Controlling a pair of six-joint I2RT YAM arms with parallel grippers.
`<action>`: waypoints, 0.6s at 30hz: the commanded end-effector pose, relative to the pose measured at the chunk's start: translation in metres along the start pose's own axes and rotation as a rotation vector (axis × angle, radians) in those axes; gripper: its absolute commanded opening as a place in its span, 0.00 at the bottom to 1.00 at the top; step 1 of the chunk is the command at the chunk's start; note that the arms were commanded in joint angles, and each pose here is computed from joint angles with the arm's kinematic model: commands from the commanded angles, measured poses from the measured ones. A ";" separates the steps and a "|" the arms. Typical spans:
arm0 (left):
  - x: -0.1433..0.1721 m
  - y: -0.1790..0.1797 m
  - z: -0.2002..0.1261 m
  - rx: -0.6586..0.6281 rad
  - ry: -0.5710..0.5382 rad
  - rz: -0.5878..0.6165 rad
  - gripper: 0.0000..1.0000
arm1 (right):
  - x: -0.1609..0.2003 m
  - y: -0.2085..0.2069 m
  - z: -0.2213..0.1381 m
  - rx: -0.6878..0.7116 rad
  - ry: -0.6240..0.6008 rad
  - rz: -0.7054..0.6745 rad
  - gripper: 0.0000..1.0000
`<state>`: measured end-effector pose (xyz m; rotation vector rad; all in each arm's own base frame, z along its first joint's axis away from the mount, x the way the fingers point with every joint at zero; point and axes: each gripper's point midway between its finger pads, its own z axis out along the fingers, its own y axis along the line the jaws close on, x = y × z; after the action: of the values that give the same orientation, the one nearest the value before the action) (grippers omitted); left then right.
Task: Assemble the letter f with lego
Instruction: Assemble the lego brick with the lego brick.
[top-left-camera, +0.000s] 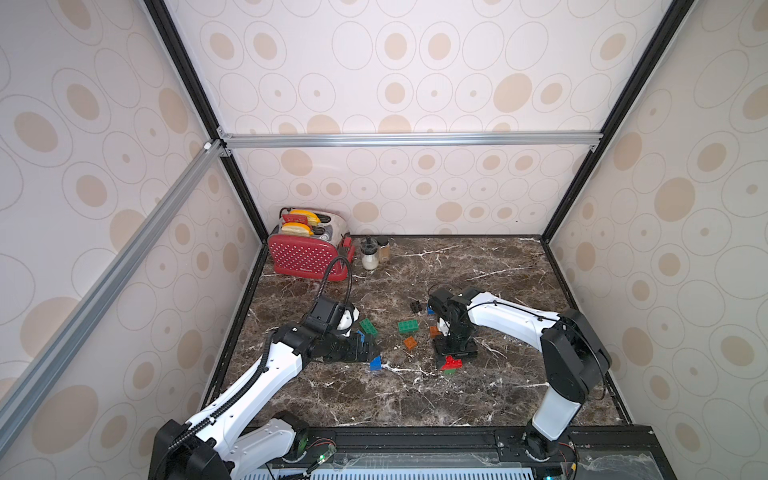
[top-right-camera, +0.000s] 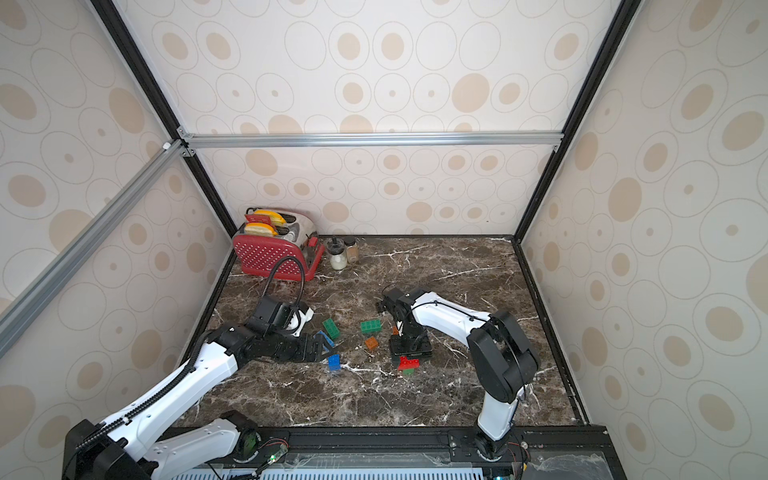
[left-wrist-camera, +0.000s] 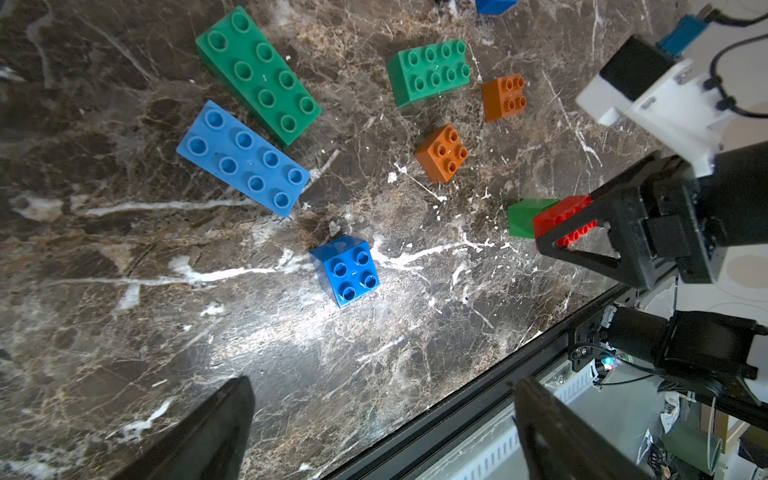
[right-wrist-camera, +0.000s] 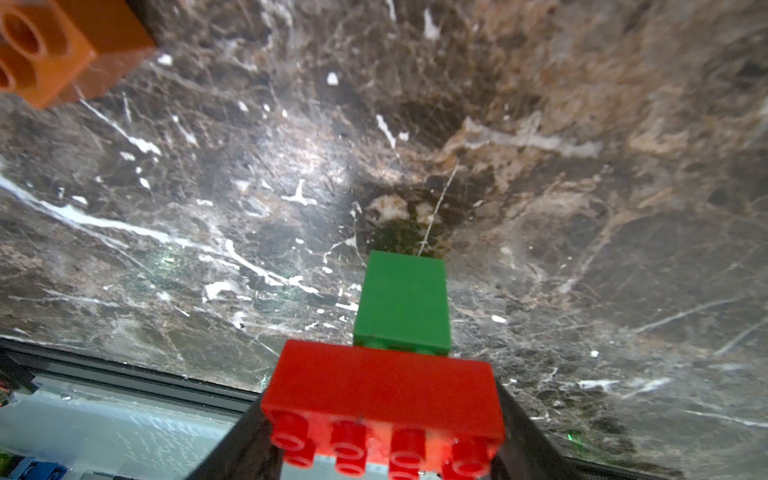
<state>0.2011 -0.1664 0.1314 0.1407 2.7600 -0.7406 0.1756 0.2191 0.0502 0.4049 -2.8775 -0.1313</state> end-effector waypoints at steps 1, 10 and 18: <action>-0.003 -0.002 -0.004 0.013 -0.020 0.011 0.99 | 0.019 -0.023 0.040 0.096 0.155 0.019 0.57; -0.004 -0.002 -0.006 0.012 -0.036 0.013 0.99 | 0.011 -0.028 0.026 0.112 0.145 0.019 0.57; -0.005 -0.001 -0.008 0.004 -0.044 0.014 0.99 | 0.006 -0.034 0.019 0.131 0.062 0.042 0.56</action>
<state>0.2011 -0.1662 0.1360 0.1447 2.7375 -0.7472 0.1790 0.2175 0.0550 0.3912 -2.8486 -0.1382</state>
